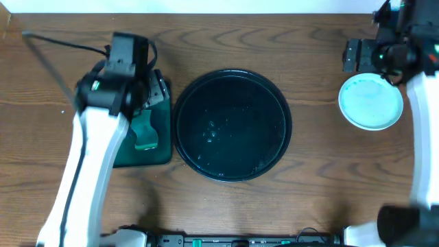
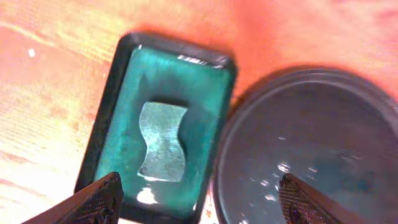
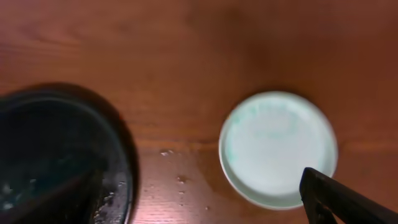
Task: Clean dirty plates on tray and stack at the side
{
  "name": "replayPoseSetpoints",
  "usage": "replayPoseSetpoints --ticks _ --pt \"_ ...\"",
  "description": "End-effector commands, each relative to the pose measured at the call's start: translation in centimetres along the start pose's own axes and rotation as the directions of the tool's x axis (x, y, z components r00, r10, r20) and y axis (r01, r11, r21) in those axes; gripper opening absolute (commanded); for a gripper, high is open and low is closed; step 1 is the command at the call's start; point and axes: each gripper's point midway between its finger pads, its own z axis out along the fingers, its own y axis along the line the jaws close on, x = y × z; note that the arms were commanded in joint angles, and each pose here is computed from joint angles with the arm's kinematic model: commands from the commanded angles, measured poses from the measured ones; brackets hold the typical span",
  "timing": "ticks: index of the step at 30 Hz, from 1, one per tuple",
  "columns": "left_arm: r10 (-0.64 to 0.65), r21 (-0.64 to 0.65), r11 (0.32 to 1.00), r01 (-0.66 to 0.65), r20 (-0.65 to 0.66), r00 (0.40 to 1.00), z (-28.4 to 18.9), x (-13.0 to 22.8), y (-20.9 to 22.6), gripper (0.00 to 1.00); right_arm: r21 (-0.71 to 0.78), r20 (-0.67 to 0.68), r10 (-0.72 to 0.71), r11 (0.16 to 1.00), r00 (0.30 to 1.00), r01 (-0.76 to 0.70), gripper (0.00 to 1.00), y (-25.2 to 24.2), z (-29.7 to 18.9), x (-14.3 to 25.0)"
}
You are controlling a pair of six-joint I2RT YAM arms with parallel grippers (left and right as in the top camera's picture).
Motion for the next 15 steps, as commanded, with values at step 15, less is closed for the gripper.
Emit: replayPoseSetpoints --ticks 15 --pt "-0.052 0.319 0.943 -0.099 0.433 0.9 -21.6 7.2 5.1 0.8 -0.002 0.369 -0.236 0.967 0.899 0.255 0.99 4.6 -17.8 0.7"
